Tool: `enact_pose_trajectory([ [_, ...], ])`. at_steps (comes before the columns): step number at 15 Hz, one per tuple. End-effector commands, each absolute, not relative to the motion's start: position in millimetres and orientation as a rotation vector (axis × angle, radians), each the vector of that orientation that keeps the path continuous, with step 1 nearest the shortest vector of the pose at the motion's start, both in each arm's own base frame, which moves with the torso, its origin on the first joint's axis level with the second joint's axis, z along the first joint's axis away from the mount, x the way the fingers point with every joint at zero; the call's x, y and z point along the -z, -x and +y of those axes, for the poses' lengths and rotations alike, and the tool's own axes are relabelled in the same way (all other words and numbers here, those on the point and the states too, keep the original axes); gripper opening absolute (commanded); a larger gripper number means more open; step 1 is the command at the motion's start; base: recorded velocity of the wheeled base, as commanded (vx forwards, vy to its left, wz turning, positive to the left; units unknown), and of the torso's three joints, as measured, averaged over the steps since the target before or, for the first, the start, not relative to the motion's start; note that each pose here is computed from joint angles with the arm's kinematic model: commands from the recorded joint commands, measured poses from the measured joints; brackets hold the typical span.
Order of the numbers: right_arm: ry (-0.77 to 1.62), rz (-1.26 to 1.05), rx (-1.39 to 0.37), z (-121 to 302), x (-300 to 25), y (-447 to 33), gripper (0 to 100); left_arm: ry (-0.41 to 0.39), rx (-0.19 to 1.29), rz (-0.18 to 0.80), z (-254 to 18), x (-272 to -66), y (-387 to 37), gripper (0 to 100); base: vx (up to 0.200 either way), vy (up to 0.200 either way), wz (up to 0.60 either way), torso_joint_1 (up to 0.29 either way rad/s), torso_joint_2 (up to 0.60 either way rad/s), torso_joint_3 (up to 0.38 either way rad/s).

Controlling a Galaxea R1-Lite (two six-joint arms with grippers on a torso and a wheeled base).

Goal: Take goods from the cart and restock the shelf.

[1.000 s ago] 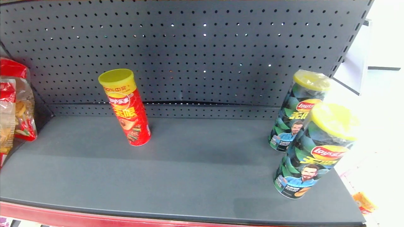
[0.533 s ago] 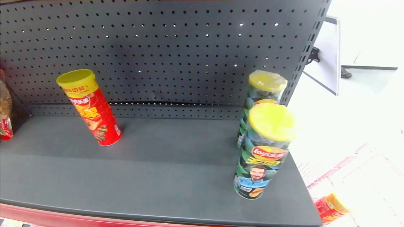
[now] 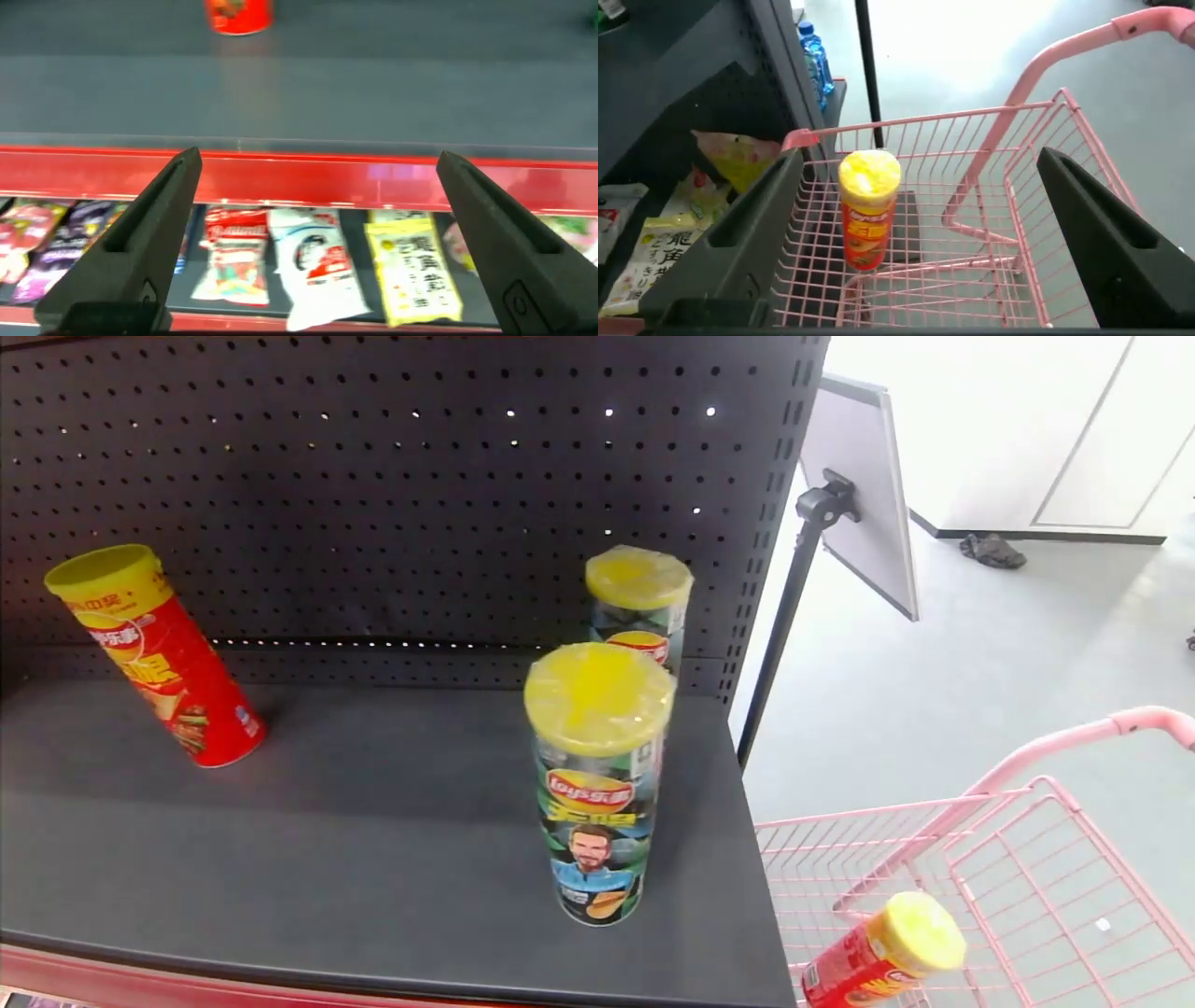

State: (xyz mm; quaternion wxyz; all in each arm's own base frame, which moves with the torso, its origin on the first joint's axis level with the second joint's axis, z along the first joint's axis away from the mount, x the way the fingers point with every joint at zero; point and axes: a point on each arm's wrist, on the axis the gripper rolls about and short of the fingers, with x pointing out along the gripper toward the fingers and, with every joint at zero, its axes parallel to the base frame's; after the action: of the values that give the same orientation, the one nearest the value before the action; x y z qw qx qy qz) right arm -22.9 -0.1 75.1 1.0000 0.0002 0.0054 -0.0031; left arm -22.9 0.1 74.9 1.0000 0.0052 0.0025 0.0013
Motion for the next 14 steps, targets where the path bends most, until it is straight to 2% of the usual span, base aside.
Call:
enact_pose_trajectory([
  [1,-0.002,0.011,0.006,-0.1,-75.1,22.9,100,-0.011,-0.003,0.006,0.1,-74.9,22.8,100,0.0,-0.2,0.0,-0.002,0.0,-0.002],
  [11,-0.002,0.011,0.006,-0.1,-75.1,22.9,100,-0.011,-0.003,0.006,0.1,-74.9,22.8,100,0.0,0.0,0.0,0.0,0.0,0.0],
  [14,-0.002,0.011,0.006,-0.1,-75.1,22.9,100,-0.011,-0.003,0.006,0.1,-74.9,22.8,100,-0.2,0.0,0.0,0.007,0.0,0.002],
])
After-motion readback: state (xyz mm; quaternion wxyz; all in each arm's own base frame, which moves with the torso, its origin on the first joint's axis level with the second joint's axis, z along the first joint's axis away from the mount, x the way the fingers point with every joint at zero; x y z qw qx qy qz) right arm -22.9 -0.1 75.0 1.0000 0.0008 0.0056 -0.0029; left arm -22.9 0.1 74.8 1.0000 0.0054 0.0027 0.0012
